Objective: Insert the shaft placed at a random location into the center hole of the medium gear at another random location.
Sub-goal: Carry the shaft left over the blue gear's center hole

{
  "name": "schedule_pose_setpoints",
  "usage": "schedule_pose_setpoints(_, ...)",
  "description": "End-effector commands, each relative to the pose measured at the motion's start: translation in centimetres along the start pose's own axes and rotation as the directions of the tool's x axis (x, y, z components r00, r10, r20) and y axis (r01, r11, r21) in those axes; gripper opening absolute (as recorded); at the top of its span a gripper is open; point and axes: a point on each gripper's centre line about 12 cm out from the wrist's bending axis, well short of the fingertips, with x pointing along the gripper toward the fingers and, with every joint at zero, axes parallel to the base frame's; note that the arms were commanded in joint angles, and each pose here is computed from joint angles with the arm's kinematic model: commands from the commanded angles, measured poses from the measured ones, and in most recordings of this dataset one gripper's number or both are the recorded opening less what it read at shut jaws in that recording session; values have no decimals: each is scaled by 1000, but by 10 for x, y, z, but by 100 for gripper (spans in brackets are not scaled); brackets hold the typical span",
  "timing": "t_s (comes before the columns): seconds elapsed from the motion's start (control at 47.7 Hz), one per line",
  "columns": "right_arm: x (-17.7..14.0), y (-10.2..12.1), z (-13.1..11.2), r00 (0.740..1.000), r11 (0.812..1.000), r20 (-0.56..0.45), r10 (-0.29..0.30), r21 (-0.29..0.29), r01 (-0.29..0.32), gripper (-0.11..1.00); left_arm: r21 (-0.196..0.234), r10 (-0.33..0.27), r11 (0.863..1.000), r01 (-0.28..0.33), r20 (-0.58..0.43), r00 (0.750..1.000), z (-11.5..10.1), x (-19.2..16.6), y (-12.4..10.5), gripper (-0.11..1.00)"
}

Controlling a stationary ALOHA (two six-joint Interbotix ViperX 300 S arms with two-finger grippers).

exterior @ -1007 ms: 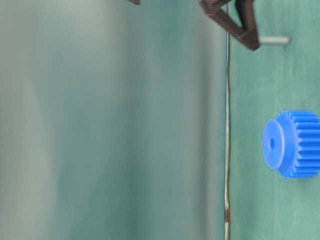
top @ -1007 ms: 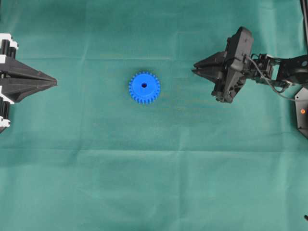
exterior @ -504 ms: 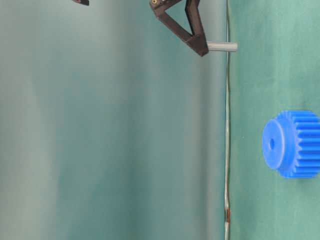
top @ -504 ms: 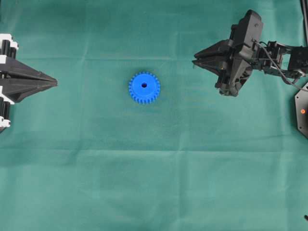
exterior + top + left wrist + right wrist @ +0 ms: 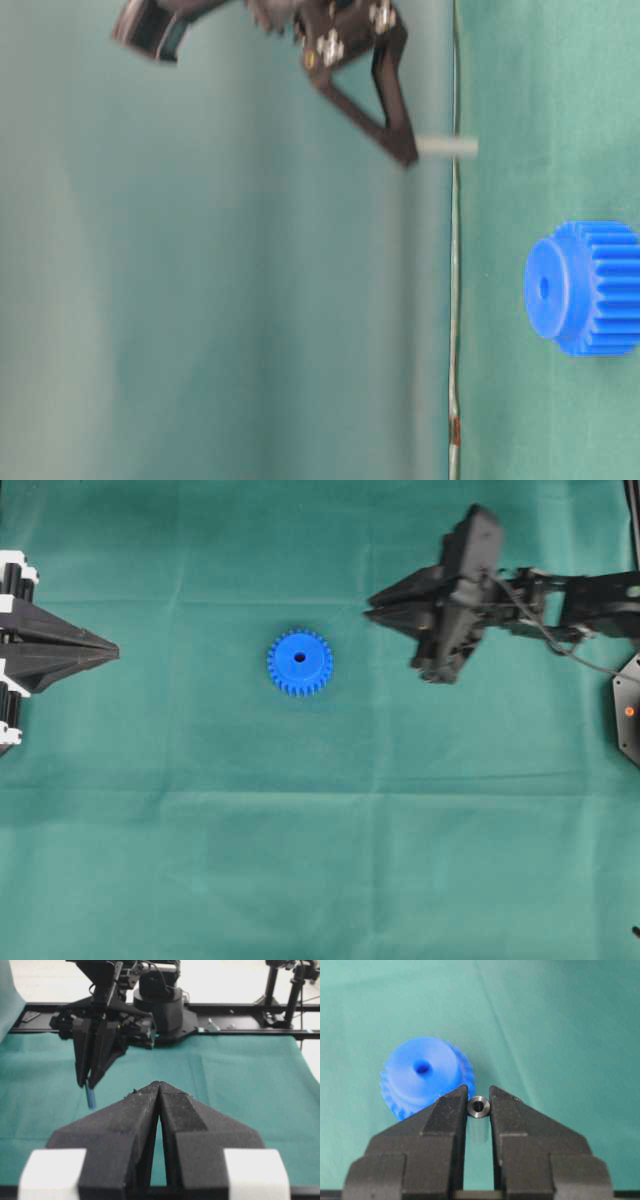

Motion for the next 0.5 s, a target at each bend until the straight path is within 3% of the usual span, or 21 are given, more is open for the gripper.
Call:
schedule_pose_setpoints(0.0,11,8,25,998,1000,62,19,9,-20,13,2,-1,1000,1,21,1000,9,3,0,0)
schedule_pose_setpoints(0.21,38,27,42,995,998,81,58,-13,-58,13,2,-1,1000,1,25,1000,10,2,0,0)
schedule_pose_setpoints(0.483,50,34,45,994,997,80,73,-19,-72,13,2,0,1000,0,23,1000,10,2,0,0)
